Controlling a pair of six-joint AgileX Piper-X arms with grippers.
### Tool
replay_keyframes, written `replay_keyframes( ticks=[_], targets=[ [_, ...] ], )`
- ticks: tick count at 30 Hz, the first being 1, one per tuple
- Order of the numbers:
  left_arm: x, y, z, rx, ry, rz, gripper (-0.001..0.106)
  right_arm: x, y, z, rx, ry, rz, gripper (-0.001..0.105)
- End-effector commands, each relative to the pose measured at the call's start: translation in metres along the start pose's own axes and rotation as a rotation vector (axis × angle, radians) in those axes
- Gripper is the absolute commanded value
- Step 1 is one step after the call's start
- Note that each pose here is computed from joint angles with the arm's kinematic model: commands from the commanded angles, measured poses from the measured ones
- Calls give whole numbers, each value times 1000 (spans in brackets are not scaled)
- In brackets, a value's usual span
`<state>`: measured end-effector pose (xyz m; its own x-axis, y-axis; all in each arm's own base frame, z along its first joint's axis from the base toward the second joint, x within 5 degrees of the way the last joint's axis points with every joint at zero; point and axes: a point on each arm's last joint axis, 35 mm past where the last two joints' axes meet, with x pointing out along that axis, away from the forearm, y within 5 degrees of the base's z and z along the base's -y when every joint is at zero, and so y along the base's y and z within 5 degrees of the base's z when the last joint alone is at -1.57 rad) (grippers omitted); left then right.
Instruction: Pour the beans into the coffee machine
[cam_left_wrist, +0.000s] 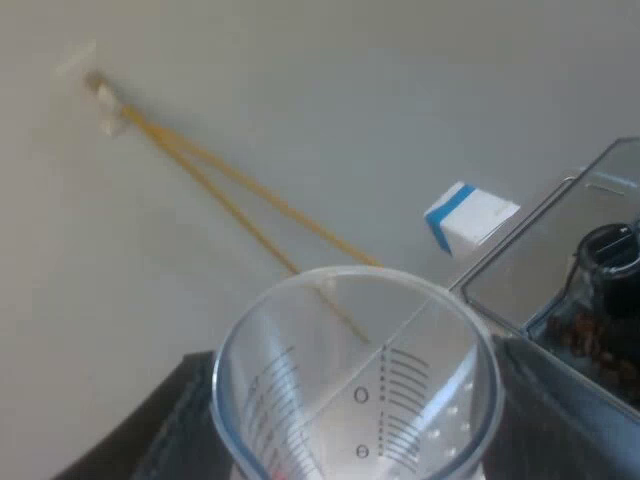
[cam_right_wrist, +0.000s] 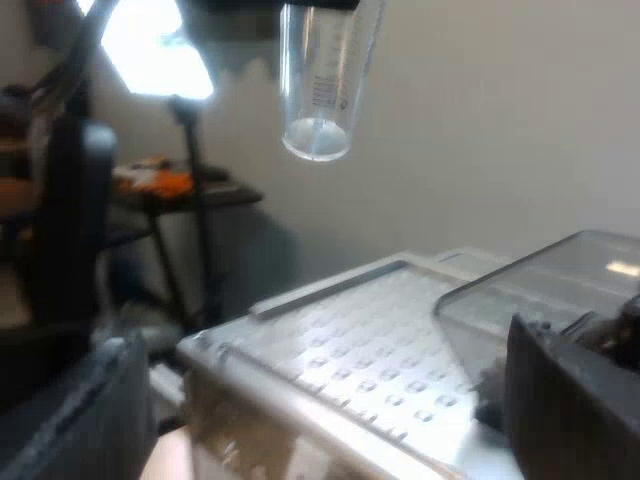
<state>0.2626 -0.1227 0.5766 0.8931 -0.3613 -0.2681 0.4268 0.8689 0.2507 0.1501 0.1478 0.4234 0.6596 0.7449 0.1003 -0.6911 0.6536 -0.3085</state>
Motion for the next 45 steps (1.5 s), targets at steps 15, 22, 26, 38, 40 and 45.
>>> replay_keyframes(
  ticks=[15, 22, 26, 38, 40, 45],
  targets=[
    [-95, 46, -22, -251, 26, 148, 13, 17, 67, 5, 14, 28, 237, 74],
    [-120, 57, -70, -351, 110, 251, 13, 35, 97, -12, 46, 101, 332, 74],
    [-124, 58, -103, -407, 113, 227, 13, 48, 106, -27, 106, 169, 344, 74],
    [-101, 49, -226, -585, 135, 301, 13, 82, 130, -70, 124, 305, 315, 74],
    [-94, 48, -242, -595, 146, 299, 13, 88, 134, -78, 118, 321, 296, 74],
    [-72, 44, -285, -604, 168, 295, 13, 102, 144, -95, 114, 330, 279, 74]
  ],
)
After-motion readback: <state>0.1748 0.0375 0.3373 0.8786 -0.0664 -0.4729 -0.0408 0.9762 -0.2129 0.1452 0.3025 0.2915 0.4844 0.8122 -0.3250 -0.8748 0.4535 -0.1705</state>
